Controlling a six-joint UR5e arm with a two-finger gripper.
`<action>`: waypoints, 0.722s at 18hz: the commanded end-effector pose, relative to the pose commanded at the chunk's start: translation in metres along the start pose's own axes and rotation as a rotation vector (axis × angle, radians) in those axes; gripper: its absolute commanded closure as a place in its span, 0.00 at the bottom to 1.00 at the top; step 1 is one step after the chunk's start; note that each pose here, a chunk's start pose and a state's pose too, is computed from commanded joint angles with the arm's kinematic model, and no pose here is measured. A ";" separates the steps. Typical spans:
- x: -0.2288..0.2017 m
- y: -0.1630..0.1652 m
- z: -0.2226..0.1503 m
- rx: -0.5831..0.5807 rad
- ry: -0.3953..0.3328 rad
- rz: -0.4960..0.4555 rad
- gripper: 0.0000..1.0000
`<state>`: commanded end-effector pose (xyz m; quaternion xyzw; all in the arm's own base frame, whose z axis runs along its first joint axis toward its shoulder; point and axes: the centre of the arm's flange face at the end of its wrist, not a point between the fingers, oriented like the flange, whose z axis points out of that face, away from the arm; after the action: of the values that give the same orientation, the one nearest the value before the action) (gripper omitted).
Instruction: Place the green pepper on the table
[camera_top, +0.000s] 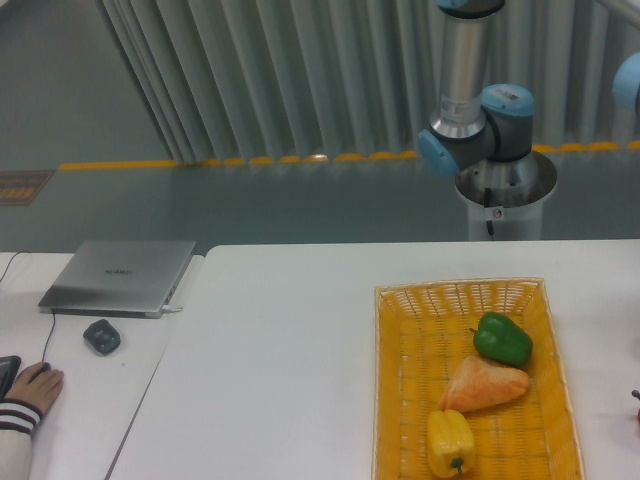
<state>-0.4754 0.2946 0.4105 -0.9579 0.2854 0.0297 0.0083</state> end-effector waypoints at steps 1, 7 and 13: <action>0.001 -0.003 -0.003 -0.003 -0.006 -0.043 0.00; 0.000 -0.017 -0.006 0.022 -0.018 -0.114 0.00; 0.019 -0.094 -0.021 0.118 -0.020 -0.217 0.00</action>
<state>-0.4071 0.3624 0.4299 -0.9807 0.1812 0.0213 0.0705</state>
